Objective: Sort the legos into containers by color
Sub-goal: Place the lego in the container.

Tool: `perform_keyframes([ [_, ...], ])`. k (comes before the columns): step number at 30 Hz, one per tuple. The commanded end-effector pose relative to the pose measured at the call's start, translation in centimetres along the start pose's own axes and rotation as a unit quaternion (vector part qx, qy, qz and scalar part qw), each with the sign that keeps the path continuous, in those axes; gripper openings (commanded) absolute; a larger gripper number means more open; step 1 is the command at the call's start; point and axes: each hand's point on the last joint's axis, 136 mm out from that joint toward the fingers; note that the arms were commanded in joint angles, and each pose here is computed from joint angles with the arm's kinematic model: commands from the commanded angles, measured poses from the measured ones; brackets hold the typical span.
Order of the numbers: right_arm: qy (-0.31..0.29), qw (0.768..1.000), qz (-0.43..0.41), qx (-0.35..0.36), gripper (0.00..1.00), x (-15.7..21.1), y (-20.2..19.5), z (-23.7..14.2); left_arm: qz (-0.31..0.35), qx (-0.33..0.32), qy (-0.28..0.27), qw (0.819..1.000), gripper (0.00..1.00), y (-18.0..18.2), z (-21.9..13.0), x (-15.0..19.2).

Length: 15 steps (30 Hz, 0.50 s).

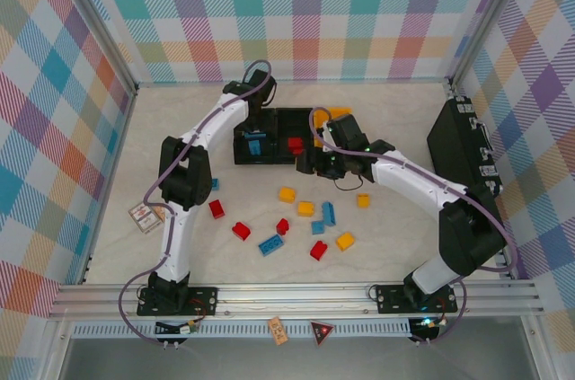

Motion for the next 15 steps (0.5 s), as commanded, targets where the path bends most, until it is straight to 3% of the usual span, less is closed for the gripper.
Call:
perform_keyframes([
  [1, -0.014, 1.000, -0.005, -0.010, 0.56, -0.3, 0.9, -0.9, -0.008, 0.002, -0.005, 1.000, 0.74, 0.4, -1.2, -0.5],
  [15, -0.010, 0.999, -0.024, 0.035, 0.57, -0.1, -0.3, -1.8, -0.011, 0.056, -0.034, 0.998, 0.73, 0.7, -6.9, 0.8],
])
Point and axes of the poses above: each hand's point on the last joint's axis, 136 mm out from that joint toward the fingers, its own z axis out along the fingers, its own y axis along the line the jaws close on, x = y × z, and after that the axes turned 1 degree about -z, right-handed
